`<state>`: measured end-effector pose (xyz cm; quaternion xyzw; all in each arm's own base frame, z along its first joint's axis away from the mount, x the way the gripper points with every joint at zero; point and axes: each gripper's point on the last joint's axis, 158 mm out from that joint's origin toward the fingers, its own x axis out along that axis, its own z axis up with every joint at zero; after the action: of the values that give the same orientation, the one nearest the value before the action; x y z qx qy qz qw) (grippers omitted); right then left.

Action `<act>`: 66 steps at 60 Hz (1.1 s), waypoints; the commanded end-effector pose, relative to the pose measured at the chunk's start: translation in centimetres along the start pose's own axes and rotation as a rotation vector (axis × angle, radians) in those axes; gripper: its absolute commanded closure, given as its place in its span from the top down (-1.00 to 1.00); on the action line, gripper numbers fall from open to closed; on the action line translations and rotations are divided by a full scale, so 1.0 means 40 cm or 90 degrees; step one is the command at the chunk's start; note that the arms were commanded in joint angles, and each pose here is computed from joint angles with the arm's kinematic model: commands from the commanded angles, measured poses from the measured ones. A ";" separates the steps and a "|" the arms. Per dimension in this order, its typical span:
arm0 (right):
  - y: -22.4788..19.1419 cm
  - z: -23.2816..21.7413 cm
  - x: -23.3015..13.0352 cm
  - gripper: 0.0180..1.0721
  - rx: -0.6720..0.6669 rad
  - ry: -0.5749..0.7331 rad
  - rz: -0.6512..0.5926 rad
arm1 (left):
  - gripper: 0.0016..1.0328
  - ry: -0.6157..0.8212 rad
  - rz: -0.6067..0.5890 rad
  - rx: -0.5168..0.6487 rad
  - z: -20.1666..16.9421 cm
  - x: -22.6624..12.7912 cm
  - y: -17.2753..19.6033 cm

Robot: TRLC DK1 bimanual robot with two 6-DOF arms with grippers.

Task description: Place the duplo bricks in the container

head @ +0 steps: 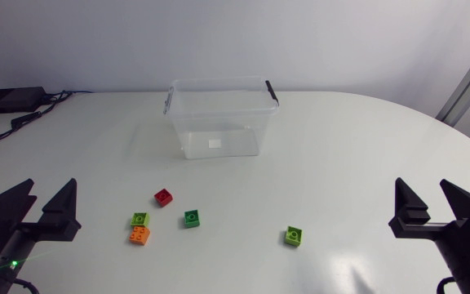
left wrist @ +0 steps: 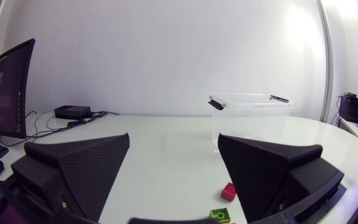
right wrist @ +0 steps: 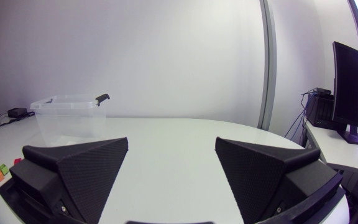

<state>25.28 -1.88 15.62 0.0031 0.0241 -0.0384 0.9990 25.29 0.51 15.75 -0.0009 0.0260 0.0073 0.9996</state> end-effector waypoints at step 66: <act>0.109 0.109 0.075 0.93 -0.013 0.103 0.095 | 0.85 0.253 -0.090 0.058 0.056 0.133 -0.099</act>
<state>28.25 1.55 18.95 -0.0016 0.1005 0.0256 0.9946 29.89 -2.78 17.40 0.0308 0.2054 -0.0548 0.9766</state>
